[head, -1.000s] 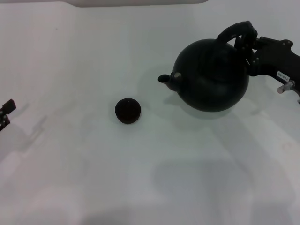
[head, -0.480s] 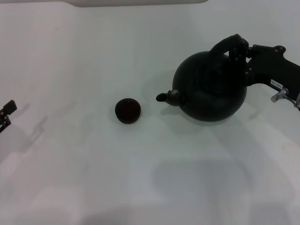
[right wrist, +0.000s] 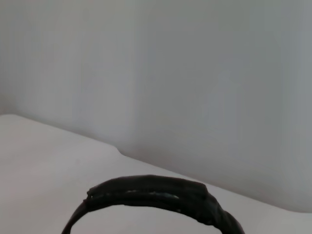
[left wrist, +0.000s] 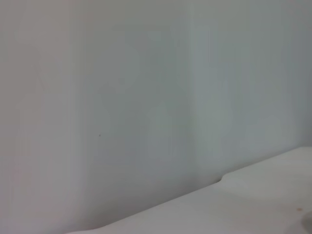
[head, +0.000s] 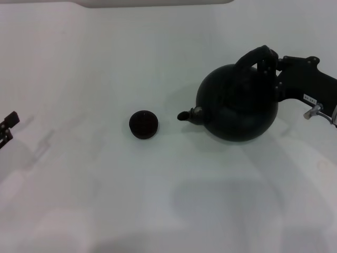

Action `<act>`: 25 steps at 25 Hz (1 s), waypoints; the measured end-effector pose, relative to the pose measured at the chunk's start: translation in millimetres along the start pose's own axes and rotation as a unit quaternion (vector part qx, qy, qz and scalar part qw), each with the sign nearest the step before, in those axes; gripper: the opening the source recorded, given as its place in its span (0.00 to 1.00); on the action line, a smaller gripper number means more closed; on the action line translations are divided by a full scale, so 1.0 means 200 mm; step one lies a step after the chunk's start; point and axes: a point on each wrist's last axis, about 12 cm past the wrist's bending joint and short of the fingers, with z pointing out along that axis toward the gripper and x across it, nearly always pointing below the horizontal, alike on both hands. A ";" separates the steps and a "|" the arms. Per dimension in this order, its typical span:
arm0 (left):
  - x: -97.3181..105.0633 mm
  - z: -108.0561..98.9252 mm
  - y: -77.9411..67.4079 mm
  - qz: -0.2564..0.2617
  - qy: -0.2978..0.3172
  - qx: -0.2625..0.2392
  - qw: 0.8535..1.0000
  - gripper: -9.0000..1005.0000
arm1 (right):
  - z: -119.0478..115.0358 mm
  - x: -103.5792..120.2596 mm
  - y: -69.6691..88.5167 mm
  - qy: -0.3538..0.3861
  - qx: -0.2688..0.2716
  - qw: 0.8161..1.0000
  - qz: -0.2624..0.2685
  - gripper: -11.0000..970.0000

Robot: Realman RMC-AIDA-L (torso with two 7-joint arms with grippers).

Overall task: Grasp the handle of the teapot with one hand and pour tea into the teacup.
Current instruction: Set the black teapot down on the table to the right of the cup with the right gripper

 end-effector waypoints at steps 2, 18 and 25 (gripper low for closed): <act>0.00 0.00 0.00 0.000 0.000 0.000 1.000 0.58 | 0.00 0.00 0.00 0.003 -0.001 1.000 -0.002 0.12; 0.00 0.00 0.00 0.002 0.000 0.000 1.000 0.58 | 0.00 0.02 0.01 0.012 -0.006 1.000 -0.012 0.12; 0.00 0.01 0.00 0.005 -0.001 0.001 1.000 0.58 | 0.00 0.02 0.00 0.012 -0.009 1.000 -0.014 0.13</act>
